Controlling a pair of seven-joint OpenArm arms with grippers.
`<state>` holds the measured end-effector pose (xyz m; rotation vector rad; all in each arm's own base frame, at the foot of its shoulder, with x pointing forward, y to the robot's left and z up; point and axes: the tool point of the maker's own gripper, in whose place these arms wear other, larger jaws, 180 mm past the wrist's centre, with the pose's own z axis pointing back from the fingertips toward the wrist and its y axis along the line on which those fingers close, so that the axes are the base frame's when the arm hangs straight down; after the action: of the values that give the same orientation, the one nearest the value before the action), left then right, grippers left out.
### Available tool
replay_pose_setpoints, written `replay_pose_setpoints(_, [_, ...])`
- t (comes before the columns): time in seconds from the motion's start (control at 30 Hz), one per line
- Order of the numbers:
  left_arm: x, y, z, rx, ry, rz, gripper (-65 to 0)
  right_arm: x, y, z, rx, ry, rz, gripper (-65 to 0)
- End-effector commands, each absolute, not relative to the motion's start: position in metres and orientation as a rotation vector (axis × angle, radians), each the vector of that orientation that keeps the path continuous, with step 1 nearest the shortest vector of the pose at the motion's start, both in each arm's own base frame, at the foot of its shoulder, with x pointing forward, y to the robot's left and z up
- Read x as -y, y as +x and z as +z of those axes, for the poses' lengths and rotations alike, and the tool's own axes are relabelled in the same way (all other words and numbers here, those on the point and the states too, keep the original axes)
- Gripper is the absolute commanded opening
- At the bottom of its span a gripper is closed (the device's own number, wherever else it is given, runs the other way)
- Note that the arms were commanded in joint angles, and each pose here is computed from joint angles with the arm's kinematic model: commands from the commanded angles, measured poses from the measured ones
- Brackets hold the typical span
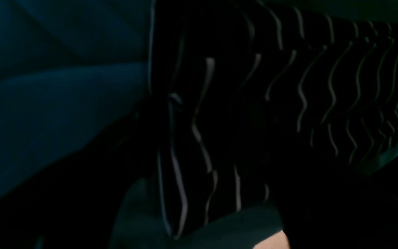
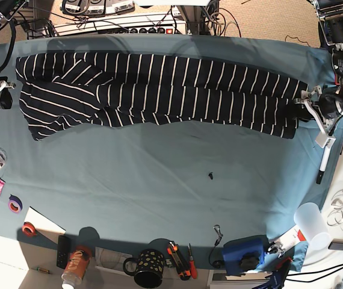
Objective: Layout the t-shirt on the table in an organized manner, then fold the t-shirt properly
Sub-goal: 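Grasp the shirt end with the left gripper, then pull the shirt end with the left gripper to straighten the folded strip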
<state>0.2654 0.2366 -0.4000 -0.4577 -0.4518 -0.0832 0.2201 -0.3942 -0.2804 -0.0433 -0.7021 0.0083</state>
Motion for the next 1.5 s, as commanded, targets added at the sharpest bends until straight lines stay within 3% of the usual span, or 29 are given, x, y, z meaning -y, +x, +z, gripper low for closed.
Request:
replay_pose_setpoints(0.0, [-0.246, 0.25, -0.407, 0.357, -0.416, -0.096, -31.5, 0.4, 0.227, -0.265, 0.74, -0.075, 0.026, -44.2])
replay_pose_setpoints(0.07, [-0.238, 0.248, -0.405, 0.363, -0.458, -0.115, -31.7, 0.4, 0.227, -0.264, 0.745, -0.075, 0.026, -44.2])
replay_pose_setpoints(0.23, [-0.216, 0.246, -0.407, 0.367, -0.529, -0.138, -43.3, 0.4, 0.229, -0.263, 0.758, -0.075, 0.027, -44.2])
replay_pose_setpoints(0.43, [-0.202, 0.246, -0.41, 0.371, -0.562, -0.138, -44.5, 0.4, 0.229, -0.263, 0.757, -0.075, 0.027, -44.2])
replay_pose_setpoints(0.5, [-0.202, 0.246, -0.41, 0.372, -0.562, -0.138, -50.5, 0.4, 0.229, -0.263, 0.758, -0.075, 0.027, -44.2])
replay_pose_setpoints(0.6, [-0.202, 0.246, -0.41, 0.371, -0.562, -0.135, -65.0, 0.4, 0.229, -0.263, 0.757, -0.074, 0.027, -44.2])
replay_pose_setpoints(1.07, [-0.201, 0.257, -0.391, 0.433, -0.535, -0.189, -65.0, 0.379, 0.222, -0.299, 0.757, -0.034, -0.023, -44.2])
replay_pose_setpoints(1.47, [-0.255, 0.272, -0.365, 0.475, -0.343, -0.233, -65.0, 0.349, 0.231, -0.321, 0.71, 0.002, 0.056, -44.1])
